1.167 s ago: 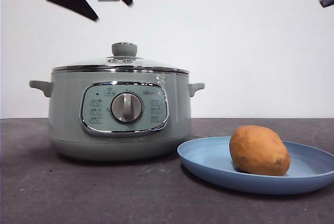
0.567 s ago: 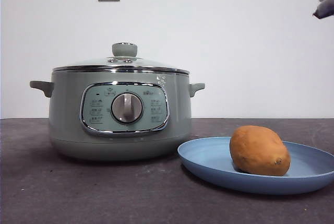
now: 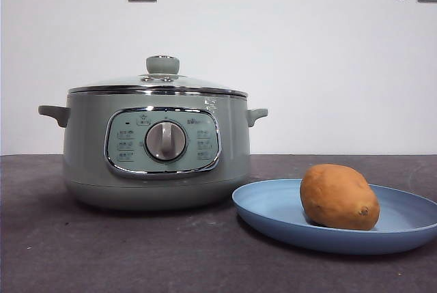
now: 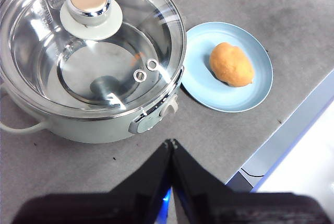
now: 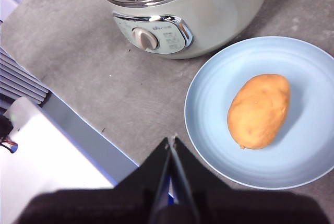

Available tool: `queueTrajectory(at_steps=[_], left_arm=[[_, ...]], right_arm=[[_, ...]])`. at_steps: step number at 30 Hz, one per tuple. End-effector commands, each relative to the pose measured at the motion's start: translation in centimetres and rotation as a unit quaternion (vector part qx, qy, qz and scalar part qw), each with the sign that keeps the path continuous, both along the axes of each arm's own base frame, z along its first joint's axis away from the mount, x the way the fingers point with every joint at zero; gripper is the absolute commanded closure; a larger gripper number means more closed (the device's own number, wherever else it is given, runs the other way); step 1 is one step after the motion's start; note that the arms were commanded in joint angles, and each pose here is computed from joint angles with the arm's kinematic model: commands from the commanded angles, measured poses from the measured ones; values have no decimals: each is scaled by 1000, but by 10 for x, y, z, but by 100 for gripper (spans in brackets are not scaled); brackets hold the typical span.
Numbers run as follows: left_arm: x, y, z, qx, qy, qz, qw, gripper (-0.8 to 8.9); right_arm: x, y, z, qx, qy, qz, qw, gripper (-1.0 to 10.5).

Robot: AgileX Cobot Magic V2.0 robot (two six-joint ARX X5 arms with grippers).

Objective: Take the potato out from the steamer,put the potato on the plate,close the lid

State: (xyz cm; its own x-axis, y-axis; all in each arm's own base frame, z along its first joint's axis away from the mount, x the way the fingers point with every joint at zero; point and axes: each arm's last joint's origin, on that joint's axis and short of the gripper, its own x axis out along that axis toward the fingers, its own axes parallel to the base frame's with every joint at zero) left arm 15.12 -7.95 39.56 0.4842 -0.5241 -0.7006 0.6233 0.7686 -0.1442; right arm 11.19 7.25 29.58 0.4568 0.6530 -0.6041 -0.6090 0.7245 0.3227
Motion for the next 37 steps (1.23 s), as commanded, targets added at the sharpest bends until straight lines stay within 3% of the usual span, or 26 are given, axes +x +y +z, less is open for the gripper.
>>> queueTrajectory(at_steps=[1,17,20,22,26,30,37], left_arm=[[0,0,0,2,0,3,1000,817],[0,0,0,4,-2,4,1000,817],[3,1,5,-5,-38,12,999,817],[4,9,16,-8,-106,35,994,817],[-2,29,39,-42,-227,78,970,817],[-18,49,51,-65,-336,130,931,817],[-41,72,9,-65,-461,204,861,817]], right_arm=[[0,0,1,3,-1,-3,1000,946],[0,0,1,3,-1,-3,1000,946],[0,0,1,3,-1,-3,1000,946],[0,0,1,3,-1,-3,1000,946],[0,0,1,3,-1,-3,1000,946],[0,0,1,3,-1,-3,1000,946],[0,0,1,3,-1,-3,1000,946]])
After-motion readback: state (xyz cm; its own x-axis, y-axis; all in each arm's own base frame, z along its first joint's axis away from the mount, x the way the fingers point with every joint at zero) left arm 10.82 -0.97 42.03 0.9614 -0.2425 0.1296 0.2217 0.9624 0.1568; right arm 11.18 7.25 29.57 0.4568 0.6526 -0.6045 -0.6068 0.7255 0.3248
